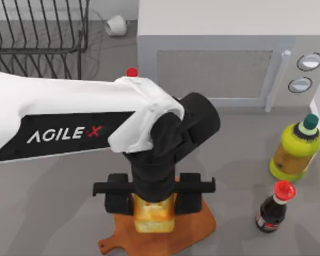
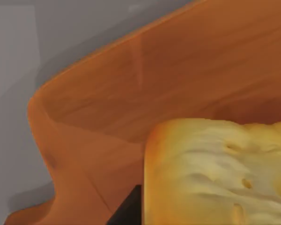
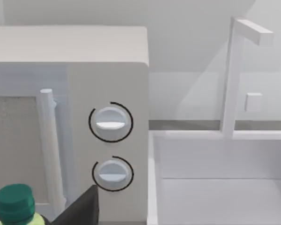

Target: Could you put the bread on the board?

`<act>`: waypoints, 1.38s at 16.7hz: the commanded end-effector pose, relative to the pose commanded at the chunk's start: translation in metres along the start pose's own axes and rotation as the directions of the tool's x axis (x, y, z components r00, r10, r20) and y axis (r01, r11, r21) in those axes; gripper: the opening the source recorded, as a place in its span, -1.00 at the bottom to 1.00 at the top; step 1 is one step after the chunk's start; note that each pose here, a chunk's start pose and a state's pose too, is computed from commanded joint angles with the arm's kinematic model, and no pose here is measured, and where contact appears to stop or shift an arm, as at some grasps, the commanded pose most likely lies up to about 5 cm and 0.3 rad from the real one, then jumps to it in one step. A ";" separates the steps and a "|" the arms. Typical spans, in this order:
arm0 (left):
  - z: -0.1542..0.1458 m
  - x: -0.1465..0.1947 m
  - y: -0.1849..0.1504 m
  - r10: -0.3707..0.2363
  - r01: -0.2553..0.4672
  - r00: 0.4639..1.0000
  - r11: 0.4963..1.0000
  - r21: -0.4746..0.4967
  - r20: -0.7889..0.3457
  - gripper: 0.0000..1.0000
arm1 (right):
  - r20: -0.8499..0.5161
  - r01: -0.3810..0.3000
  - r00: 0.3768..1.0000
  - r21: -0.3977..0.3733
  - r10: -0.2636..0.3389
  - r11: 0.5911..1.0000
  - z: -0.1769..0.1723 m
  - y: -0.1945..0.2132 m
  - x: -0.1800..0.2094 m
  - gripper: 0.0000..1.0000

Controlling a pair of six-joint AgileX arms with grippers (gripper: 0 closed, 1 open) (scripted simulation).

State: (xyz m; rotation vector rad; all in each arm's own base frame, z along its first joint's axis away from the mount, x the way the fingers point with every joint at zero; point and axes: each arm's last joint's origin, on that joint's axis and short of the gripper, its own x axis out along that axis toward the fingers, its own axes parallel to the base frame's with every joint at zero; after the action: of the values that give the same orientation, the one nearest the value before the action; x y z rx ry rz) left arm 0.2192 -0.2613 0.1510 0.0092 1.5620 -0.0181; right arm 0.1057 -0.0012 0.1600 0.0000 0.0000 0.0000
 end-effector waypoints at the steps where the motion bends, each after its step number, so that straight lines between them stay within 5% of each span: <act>1: 0.000 0.004 0.000 0.001 -0.001 1.000 1.000 0.001 0.000 -1.00 | 0.000 0.000 1.000 0.000 0.000 1.000 0.000 0.000 0.000 1.00; 6: -0.001 0.010 0.001 0.010 -0.010 1.000 1.000 0.001 -0.007 -1.00 | 0.000 0.000 1.000 0.000 0.000 1.000 0.000 0.000 0.000 1.00; 19: -0.001 0.010 0.001 0.010 -0.010 1.000 1.000 0.001 -0.007 0.96 | 0.000 0.000 1.000 0.000 0.000 1.000 0.000 0.000 0.000 1.00; 23: -0.001 0.010 0.001 0.010 -0.010 1.000 1.000 0.001 -0.007 1.00 | 0.000 0.000 1.000 0.000 0.000 1.000 0.000 0.000 0.000 1.00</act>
State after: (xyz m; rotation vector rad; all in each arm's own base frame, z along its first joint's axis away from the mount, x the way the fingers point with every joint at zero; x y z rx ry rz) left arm 0.2182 -0.2605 0.1407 0.0183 1.5689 -0.0112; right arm 0.1057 -0.0012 0.1600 0.0000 0.0000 0.0000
